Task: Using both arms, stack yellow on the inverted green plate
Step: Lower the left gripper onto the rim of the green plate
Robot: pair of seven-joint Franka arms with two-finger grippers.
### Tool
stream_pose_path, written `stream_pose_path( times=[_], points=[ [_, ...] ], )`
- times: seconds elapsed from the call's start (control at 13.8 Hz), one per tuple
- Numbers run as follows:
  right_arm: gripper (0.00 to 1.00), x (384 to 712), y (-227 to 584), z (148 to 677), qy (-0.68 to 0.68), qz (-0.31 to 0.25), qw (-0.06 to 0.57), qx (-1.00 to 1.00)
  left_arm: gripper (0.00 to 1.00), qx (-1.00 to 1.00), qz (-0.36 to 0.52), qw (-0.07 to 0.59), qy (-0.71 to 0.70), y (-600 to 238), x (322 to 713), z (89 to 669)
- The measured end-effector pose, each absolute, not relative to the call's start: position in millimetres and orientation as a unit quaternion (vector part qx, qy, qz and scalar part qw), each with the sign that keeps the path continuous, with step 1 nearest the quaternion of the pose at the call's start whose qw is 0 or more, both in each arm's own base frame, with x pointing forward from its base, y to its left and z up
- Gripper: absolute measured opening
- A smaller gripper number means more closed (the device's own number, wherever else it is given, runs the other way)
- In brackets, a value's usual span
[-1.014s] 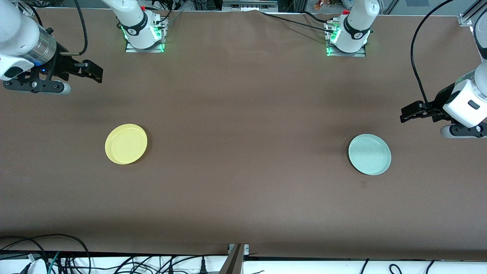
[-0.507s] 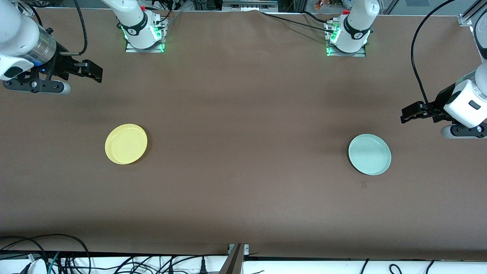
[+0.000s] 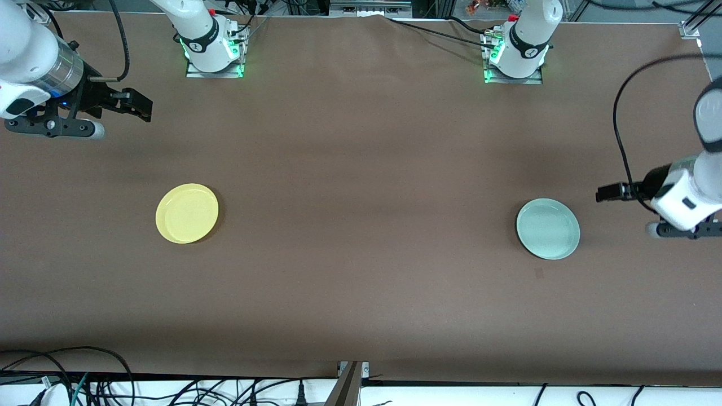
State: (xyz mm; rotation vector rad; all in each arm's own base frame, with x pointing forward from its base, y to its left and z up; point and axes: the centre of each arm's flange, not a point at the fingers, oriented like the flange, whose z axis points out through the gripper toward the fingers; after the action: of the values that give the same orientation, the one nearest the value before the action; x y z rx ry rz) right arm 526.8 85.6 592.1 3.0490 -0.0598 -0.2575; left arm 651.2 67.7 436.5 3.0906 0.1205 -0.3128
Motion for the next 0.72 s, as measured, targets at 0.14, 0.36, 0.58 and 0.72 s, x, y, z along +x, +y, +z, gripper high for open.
stream_pose_path(
  times=[0.14, 0.36, 0.58, 0.72],
  points=[
    [1.00, 527, 86, 592, -0.019, -0.084, 0.041, 0.995, 1.00, 0.994, -0.098, 0.023, 0.050, 88, 659, 410],
    [1.00, 527, 86, 592, -0.019, -0.085, 0.041, 0.995, 1.00, 0.995, -0.087, 0.022, 0.047, 91, 669, 388],
    [1.00, 527, 86, 592, -0.019, -0.085, 0.041, 0.995, 1.00, 0.994, -0.077, 0.064, 0.036, 111, 678, 340],
    [1.00, 527, 86, 592, -0.019, -0.085, 0.041, 0.995, 1.00, 0.994, -0.069, 0.078, 0.034, 132, 678, 308]
  ],
)
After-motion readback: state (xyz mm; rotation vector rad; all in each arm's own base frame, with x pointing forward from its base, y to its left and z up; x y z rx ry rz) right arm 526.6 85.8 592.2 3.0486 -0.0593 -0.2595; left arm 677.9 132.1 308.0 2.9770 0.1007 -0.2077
